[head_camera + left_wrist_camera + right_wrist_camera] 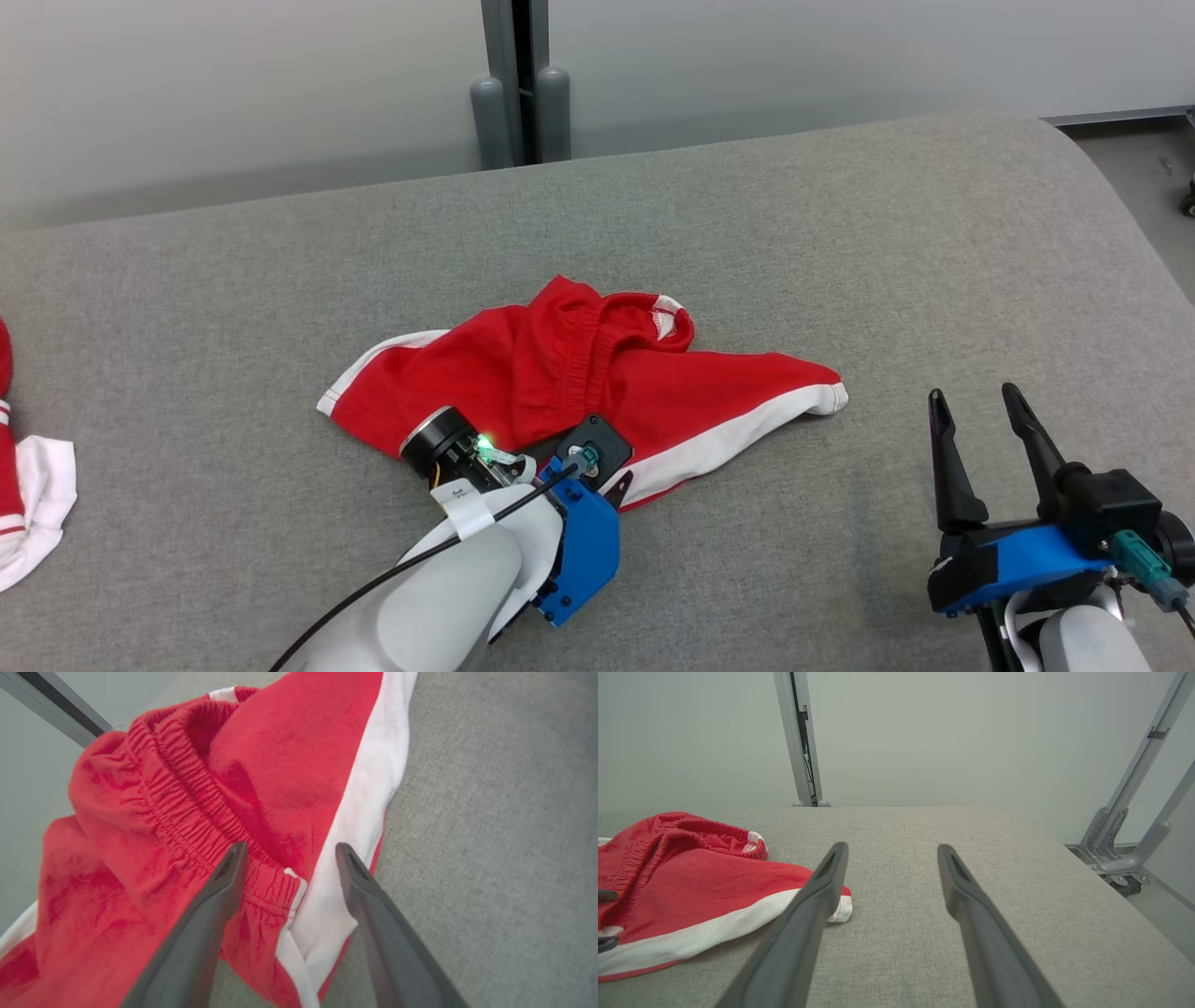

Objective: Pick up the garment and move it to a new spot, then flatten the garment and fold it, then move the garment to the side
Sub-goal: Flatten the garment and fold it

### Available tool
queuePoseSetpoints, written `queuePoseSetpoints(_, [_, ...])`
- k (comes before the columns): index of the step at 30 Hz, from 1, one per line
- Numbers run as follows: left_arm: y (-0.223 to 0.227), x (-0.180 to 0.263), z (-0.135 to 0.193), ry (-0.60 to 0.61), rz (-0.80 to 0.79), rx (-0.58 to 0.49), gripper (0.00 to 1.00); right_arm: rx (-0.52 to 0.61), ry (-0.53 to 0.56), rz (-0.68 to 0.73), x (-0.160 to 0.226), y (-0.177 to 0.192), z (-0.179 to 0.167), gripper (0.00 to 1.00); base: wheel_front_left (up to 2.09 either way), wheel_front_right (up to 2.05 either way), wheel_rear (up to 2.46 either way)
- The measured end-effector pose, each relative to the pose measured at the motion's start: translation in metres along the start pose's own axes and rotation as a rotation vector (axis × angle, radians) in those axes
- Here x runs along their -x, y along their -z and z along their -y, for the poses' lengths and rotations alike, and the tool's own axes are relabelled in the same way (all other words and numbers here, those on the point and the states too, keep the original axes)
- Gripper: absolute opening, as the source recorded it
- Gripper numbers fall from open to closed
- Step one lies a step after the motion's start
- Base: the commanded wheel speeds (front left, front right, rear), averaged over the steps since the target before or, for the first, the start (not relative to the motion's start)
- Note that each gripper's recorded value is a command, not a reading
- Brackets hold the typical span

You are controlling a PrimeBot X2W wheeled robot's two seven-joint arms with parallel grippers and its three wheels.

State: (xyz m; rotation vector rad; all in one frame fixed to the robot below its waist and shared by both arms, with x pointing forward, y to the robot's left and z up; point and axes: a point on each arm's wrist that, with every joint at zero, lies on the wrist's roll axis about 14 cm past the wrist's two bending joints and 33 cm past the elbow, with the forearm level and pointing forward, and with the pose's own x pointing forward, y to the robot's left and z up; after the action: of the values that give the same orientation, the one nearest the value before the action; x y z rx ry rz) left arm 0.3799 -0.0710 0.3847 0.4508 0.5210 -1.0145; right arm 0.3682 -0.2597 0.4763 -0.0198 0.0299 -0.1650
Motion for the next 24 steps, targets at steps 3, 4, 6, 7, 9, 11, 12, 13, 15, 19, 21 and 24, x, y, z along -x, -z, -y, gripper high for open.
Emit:
queuePoseSetpoints(3, [0.01, 0.002, -0.009, -0.015, -0.053, -0.036, 1.0, -0.009, -0.01, 0.003, -0.003, -0.001, -0.004, 1.0, 0.0, 0.0, 0.0])
queuePoseSetpoints(4, [0.01, 0.002, -0.009, -0.015, -0.053, -0.036, 1.0, -0.009, -0.01, 0.003, -0.003, -0.001, -0.004, 1.0, 0.0, 0.0, 0.0])
queuePoseSetpoints(6, [0.012, 0.004, -0.017, -0.033, -0.07, -0.053, 1.0, -0.012, -0.02, 0.006, -0.005, -0.002, -0.007, 1.0, 0.0, 0.0, 0.0])
queuePoseSetpoints(7, [0.013, 0.005, -0.02, -0.041, -0.073, -0.059, 1.0, -0.015, -0.023, 0.007, -0.005, -0.002, -0.009, 1.0, 0.0, 0.0, 0.0])
queuePoseSetpoints(9, [0.016, 0.006, -0.023, -0.051, -0.089, -0.086, 1.0, -0.018, -0.032, 0.007, -0.006, -0.002, -0.012, 1.0, 0.0, 0.0, 0.0])
queuePoseSetpoints(11, [0.022, 0.006, -0.022, -0.049, -0.109, -0.103, 1.0, -0.018, -0.038, 0.006, -0.006, -0.001, -0.014, 1.0, 0.0, 0.0, 0.0])
queuePoseSetpoints(12, [0.024, 0.006, -0.022, -0.047, -0.117, -0.105, 1.0, -0.019, -0.039, 0.006, -0.006, -0.001, -0.014, 1.0, 0.0, 0.0, 0.0])
queuePoseSetpoints(13, [0.023, 0.006, -0.021, -0.045, -0.118, -0.104, 1.0, -0.02, -0.039, 0.005, -0.006, -0.001, -0.014, 1.0, 0.0, 0.0, 0.0])
queuePoseSetpoints(15, [0.021, 0.004, -0.02, -0.048, -0.105, -0.099, 0.58, -0.022, -0.039, 0.004, -0.006, -0.001, -0.015, 1.0, 0.0, 0.0, 0.0])
queuePoseSetpoints(19, [0.011, 0.002, -0.022, -0.07, -0.049, -0.071, 0.0, -0.024, -0.034, 0.006, -0.007, -0.001, -0.013, 1.0, 0.0, 0.0, 0.0])
queuePoseSetpoints(21, [0.001, 0.002, -0.025, -0.088, 0.004, -0.036, 0.0, -0.024, -0.029, 0.009, -0.008, -0.002, -0.011, 1.0, 0.0, 0.0, 0.0])
queuePoseSetpoints(24, [-0.02, 0.006, -0.033, -0.131, 0.13, 0.083, 0.0, -0.026, -0.026, 0.011, -0.009, -0.002, -0.011, 1.0, 0.0, 0.0, 0.0])
